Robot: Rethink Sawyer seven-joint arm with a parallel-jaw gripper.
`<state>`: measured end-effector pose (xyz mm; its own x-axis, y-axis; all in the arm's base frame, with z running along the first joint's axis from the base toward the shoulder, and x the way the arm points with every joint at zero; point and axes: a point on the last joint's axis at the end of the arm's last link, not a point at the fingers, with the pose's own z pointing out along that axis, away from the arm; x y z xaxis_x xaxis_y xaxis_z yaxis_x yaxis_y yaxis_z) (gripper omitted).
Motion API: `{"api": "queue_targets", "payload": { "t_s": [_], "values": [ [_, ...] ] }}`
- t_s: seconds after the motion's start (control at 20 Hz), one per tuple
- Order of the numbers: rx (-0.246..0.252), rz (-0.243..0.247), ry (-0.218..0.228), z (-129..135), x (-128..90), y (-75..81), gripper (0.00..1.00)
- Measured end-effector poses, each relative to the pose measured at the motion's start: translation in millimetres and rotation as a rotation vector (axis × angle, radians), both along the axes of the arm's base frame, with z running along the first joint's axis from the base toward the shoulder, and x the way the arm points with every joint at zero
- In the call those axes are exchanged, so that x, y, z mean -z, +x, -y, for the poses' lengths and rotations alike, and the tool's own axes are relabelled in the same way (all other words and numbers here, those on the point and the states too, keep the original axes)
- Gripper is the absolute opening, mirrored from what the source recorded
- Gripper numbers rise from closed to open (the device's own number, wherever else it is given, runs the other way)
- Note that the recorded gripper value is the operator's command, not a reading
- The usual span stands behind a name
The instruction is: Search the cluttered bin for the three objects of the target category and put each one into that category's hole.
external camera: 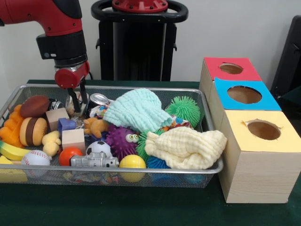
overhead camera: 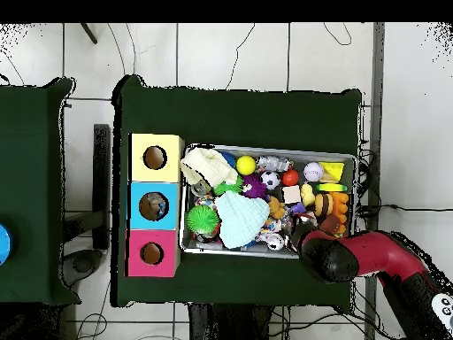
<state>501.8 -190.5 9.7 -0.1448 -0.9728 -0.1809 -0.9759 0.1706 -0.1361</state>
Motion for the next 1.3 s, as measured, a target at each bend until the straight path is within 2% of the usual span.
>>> {"api": "queue_targets", "payload": {
  "t_s": [0.7, 0.95, 1.0, 1.15, 1.2, 1.3],
  "values": [
    [0.012, 0.068, 0.079, -23, 16, 4.9, 1.0],
    [-0.032, 0.097, 0.057, -29, 19, 7.9, 1.0],
    [-0.062, 0.112, 0.039, -32, 20, 10.1, 1.0],
    [-0.102, 0.13, 0.011, -36, 21, 13.1, 1.0],
    [-0.134, 0.143, -0.011, -39, 21, 15.8, 1.0],
    [-0.152, 0.149, -0.024, -41, 21, 17.3, 1.0]
  ]
}}
